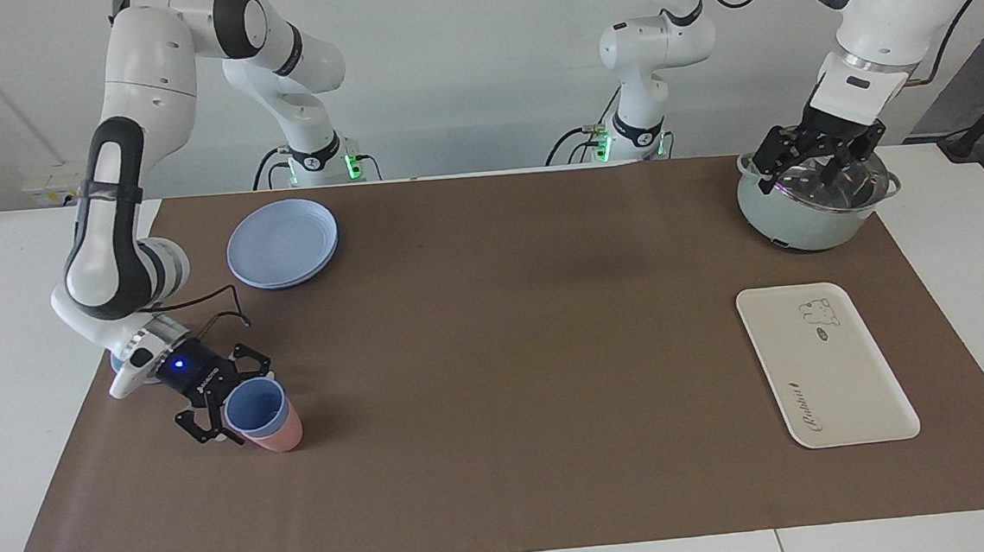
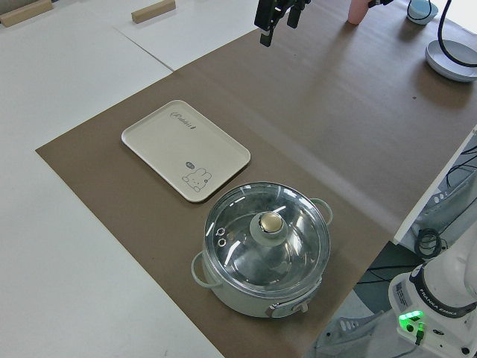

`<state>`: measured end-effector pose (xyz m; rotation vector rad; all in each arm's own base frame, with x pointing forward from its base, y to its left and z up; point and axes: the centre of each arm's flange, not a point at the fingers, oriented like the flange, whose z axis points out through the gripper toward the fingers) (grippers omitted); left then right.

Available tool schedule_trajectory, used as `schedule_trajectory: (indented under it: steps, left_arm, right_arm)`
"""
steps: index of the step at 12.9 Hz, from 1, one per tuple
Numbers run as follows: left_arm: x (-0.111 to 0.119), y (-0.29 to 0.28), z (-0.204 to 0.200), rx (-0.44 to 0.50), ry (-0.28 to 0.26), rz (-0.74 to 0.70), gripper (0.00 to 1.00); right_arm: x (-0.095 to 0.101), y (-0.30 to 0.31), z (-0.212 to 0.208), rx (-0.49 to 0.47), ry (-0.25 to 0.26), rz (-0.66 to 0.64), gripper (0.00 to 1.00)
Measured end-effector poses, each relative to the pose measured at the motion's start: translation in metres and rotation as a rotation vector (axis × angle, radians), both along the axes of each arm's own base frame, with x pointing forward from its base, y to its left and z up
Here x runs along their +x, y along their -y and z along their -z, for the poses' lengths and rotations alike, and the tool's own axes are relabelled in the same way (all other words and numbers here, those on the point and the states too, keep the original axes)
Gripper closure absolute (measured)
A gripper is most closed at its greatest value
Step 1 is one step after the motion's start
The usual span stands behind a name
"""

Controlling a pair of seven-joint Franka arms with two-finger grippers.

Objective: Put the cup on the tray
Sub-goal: 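Close the right gripper on the rim of the pink cup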

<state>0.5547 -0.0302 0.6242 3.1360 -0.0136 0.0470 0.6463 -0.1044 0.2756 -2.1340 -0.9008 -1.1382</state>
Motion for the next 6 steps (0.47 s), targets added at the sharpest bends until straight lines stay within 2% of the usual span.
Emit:
schedule_trajectory:
  steps: [6]
  left_arm:
    - [-0.0001,-0.0013,0.0064,0.0,-0.002,-0.003,0.0]
  right_arm:
    - [0.0013,-0.0069,0.0041,-0.011,0.005,-0.006,0.0]
